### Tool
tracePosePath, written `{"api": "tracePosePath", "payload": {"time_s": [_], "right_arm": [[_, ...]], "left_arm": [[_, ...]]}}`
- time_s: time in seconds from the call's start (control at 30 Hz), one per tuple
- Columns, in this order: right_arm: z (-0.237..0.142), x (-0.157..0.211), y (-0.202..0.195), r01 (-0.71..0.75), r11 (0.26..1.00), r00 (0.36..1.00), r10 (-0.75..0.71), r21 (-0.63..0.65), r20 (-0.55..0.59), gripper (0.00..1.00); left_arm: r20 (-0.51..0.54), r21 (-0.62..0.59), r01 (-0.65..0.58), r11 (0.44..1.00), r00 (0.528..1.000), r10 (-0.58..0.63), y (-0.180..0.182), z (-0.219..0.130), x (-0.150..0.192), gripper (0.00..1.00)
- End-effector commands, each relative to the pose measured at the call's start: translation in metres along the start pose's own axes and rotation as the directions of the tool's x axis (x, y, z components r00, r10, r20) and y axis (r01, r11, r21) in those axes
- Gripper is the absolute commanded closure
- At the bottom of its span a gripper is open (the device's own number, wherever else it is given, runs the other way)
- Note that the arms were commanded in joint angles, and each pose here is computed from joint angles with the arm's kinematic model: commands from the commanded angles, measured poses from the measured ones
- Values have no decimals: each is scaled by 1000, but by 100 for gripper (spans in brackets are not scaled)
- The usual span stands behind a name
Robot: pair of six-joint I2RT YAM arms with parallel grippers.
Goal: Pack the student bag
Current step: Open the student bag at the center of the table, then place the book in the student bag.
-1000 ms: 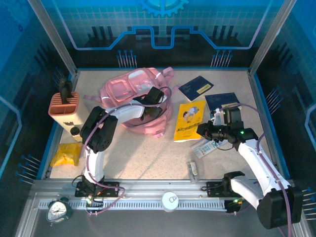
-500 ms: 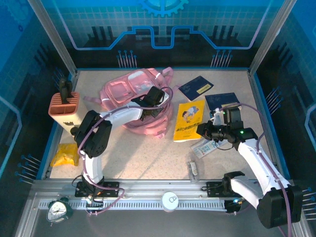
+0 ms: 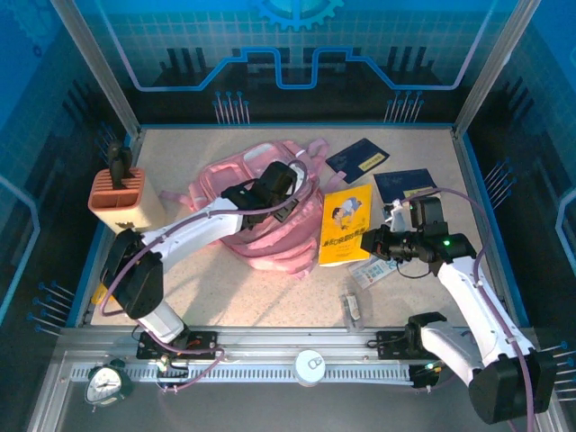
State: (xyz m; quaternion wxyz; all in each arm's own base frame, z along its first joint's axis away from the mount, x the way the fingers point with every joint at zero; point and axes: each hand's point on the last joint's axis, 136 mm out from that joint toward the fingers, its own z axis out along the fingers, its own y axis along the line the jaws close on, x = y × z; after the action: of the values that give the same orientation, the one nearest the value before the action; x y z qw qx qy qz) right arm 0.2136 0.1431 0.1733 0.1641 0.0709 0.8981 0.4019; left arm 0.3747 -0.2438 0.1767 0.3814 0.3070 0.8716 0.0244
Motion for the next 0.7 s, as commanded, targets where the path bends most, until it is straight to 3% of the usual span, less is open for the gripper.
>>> {"api": "tracePosePath", "payload": {"time_s": [0.0,0.23,0.5,0.67], "right_arm": [[-11,-3,32,81,991,997,-80,-107,9,100],[8,-3,65,74,973,997,-81,-219,-21,100],[76,-14,94,77,955,987,-114,-286,-116,100],[116,-42,113,130,927,980,-173,-351,-93,100]], "left_arm": [[98,-54,111,992,990,-105,27,-31,-29,100],[224,-41,201,979,956,-188,50,-59,-62,100],[263,-7,177,984,950,-169,58,-74,-77,100],[280,23,174,984,944,-174,58,-80,-79,100]]}}
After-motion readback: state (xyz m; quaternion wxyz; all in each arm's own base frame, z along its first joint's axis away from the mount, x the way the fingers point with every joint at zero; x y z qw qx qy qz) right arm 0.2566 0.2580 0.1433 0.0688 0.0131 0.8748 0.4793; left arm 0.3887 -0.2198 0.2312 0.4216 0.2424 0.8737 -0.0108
